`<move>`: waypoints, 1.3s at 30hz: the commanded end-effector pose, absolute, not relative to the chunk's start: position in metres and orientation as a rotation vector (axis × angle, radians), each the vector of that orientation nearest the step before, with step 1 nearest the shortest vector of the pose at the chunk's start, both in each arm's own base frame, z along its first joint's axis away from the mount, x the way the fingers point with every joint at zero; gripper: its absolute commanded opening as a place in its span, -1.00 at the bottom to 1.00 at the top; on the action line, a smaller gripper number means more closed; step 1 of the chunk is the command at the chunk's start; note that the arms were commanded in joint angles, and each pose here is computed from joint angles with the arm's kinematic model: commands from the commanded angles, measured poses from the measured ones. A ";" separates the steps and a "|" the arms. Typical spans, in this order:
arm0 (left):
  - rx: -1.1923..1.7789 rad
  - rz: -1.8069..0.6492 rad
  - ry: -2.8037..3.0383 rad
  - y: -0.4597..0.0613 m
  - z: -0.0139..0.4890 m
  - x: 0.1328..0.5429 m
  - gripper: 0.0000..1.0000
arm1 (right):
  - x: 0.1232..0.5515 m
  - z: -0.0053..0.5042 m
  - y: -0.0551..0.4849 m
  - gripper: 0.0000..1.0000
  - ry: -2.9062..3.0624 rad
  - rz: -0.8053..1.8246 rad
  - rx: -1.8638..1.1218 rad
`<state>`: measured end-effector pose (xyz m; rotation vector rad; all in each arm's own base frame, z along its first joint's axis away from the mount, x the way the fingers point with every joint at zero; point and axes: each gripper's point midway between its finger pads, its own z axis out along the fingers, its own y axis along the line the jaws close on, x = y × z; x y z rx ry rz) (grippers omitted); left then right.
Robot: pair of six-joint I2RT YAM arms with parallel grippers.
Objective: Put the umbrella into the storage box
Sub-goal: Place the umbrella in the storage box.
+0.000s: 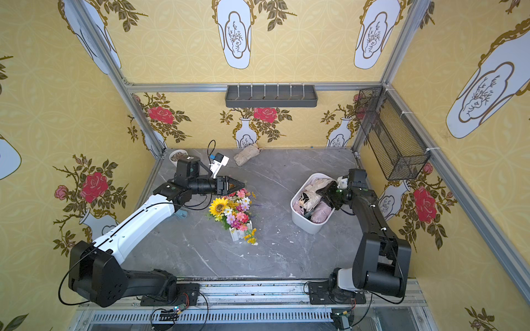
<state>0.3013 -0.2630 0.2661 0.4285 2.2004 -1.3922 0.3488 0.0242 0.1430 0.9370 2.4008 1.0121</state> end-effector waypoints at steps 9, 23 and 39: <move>0.407 -1.405 2.213 -0.265 0.261 0.304 0.28 | 0.351 0.144 0.008 -0.09 2.439 0.826 0.885; 0.405 -1.400 2.203 -0.262 0.266 0.301 0.28 | 0.333 0.200 0.000 0.36 2.406 0.698 0.792; 0.274 -0.749 2.300 -0.217 0.260 0.377 0.40 | 0.320 0.230 0.067 0.44 2.487 0.597 0.290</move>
